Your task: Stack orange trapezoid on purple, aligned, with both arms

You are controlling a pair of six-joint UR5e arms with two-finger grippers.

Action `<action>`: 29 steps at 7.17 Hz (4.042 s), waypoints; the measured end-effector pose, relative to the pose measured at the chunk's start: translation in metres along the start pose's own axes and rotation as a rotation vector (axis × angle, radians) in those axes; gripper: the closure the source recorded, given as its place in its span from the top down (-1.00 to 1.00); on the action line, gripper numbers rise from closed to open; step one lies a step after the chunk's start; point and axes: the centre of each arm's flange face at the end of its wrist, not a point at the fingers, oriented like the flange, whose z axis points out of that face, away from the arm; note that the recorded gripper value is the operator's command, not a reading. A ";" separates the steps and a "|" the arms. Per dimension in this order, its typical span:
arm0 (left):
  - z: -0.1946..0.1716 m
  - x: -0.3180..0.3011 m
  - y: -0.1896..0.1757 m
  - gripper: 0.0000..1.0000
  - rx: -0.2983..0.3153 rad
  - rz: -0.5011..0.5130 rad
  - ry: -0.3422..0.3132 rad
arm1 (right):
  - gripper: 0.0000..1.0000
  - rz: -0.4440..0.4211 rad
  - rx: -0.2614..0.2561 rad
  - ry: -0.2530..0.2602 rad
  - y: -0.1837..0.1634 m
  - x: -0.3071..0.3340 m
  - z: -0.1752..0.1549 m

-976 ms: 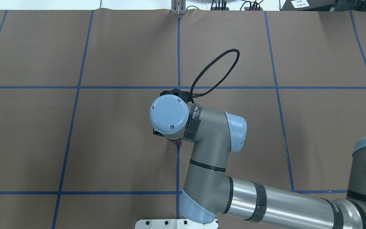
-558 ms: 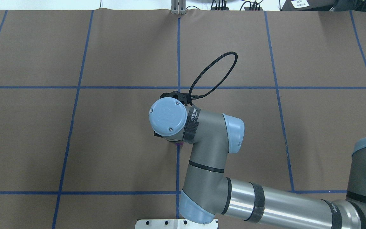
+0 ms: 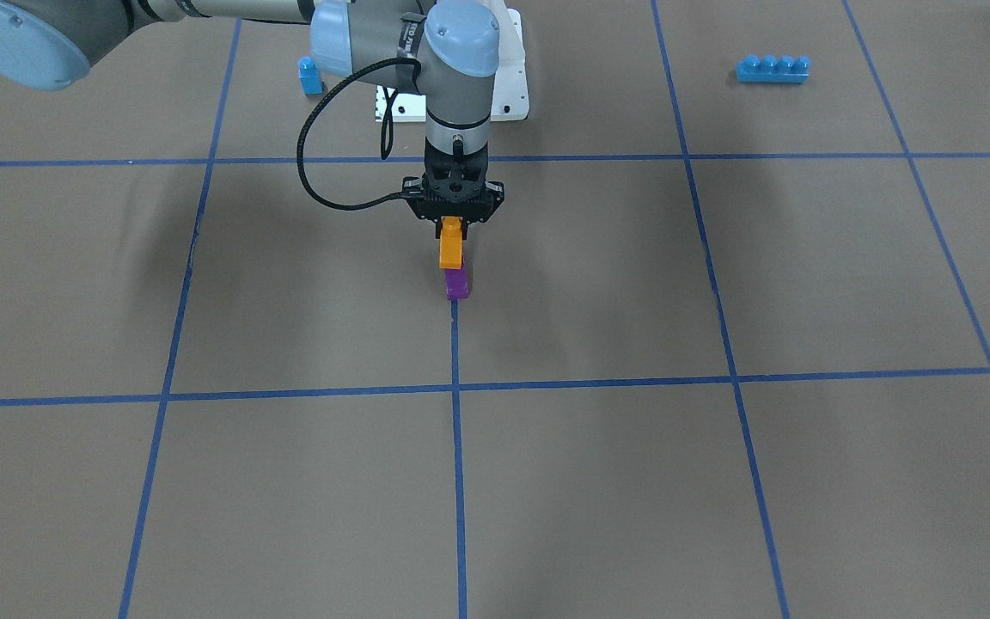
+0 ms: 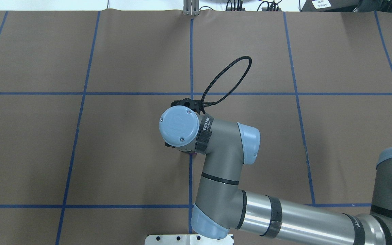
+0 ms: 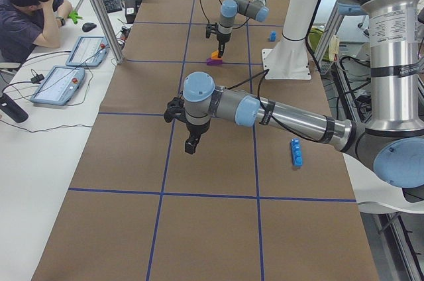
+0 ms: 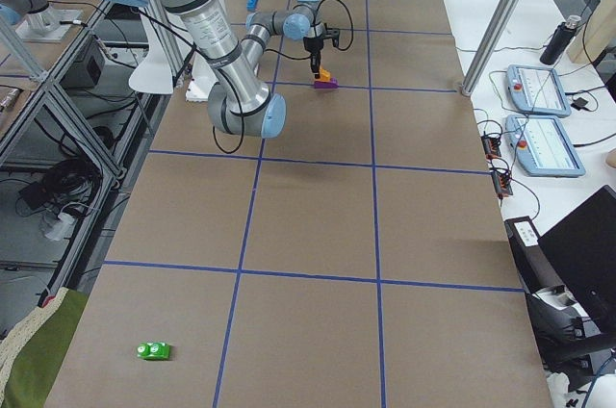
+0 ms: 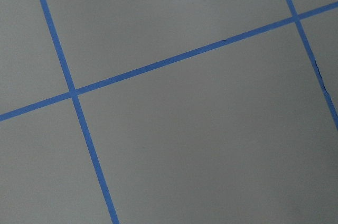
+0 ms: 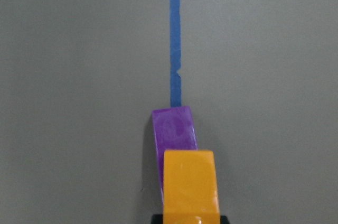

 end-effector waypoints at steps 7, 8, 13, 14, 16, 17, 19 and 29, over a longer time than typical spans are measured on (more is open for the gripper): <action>-0.001 0.001 0.000 1.00 0.002 -0.001 0.000 | 1.00 -0.044 0.020 -0.069 -0.001 -0.003 -0.009; 0.000 0.000 0.000 1.00 0.000 -0.002 0.000 | 1.00 -0.036 0.015 -0.089 -0.010 0.003 -0.021; 0.021 -0.042 0.022 1.00 -0.030 -0.064 -0.034 | 1.00 -0.087 -0.023 -0.129 -0.116 0.181 -0.125; 0.018 -0.051 0.026 1.00 -0.024 -0.053 -0.059 | 1.00 -0.127 -0.022 -0.115 -0.138 0.232 -0.135; 0.017 -0.077 0.060 1.00 -0.040 0.007 -0.079 | 1.00 -0.250 -0.028 -0.053 -0.172 0.344 -0.130; 0.015 -0.087 0.078 1.00 -0.044 0.016 -0.080 | 1.00 -0.307 -0.048 -0.031 -0.183 0.409 -0.128; 0.000 -0.106 0.098 1.00 -0.026 -0.036 -0.095 | 1.00 -0.396 -0.105 -0.061 -0.189 0.558 -0.129; -0.013 -0.109 0.095 1.00 -0.057 -0.167 -0.124 | 1.00 -0.157 -0.098 -0.018 -0.045 0.843 -0.090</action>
